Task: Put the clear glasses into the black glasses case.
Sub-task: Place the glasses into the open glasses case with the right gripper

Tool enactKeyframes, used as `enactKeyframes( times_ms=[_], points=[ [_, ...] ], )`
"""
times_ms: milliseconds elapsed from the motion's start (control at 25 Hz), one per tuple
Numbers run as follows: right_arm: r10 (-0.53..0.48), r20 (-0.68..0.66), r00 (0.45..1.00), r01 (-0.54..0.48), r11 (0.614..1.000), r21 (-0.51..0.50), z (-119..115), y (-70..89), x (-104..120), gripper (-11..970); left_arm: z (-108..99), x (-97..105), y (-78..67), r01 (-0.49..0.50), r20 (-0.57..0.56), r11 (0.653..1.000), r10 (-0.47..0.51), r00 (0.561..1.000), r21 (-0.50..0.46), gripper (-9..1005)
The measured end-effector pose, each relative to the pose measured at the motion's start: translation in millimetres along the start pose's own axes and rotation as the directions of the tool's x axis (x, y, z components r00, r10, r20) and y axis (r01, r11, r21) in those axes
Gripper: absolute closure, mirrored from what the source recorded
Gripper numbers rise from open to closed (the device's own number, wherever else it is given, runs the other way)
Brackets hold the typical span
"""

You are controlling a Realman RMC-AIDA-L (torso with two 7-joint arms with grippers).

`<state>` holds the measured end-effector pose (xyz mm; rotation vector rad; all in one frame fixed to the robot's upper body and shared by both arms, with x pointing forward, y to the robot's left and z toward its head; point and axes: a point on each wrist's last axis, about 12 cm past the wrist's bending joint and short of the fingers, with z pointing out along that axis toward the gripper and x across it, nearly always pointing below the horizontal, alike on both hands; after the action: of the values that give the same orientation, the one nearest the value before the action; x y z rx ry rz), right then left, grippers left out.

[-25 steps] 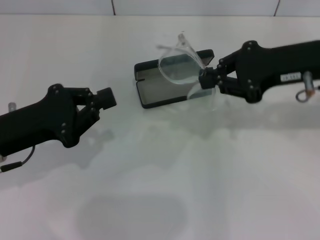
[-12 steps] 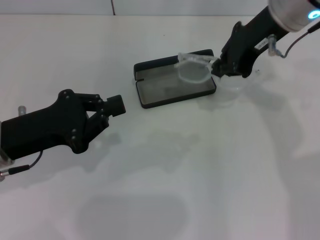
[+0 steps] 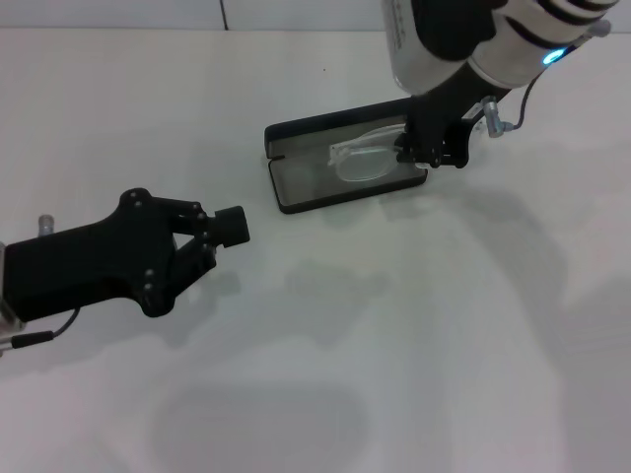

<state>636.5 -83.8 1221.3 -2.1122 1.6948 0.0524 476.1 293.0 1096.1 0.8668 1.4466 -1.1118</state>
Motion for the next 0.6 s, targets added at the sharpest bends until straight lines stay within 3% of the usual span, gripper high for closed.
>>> enactKeyframes(
  times_ms=[280, 600],
  points=[
    [-0.088, -0.009, 0.996, 0.088, 0.996, 0.033, 14.3, 3.7, 3.9, 887, 2.8, 0.3, -0.3, -0.005, 0.001, 1.000, 0.005, 1.000, 0.005, 958],
    [-0.072, 0.019, 0.997, 0.071, 0.996, 0.051, 28.0, 2.8, 7.9, 881, 9.7, -2.4, 1.9, -0.007, 0.007, 1.000, 0.007, 1.000, 0.019, 958]
  ],
)
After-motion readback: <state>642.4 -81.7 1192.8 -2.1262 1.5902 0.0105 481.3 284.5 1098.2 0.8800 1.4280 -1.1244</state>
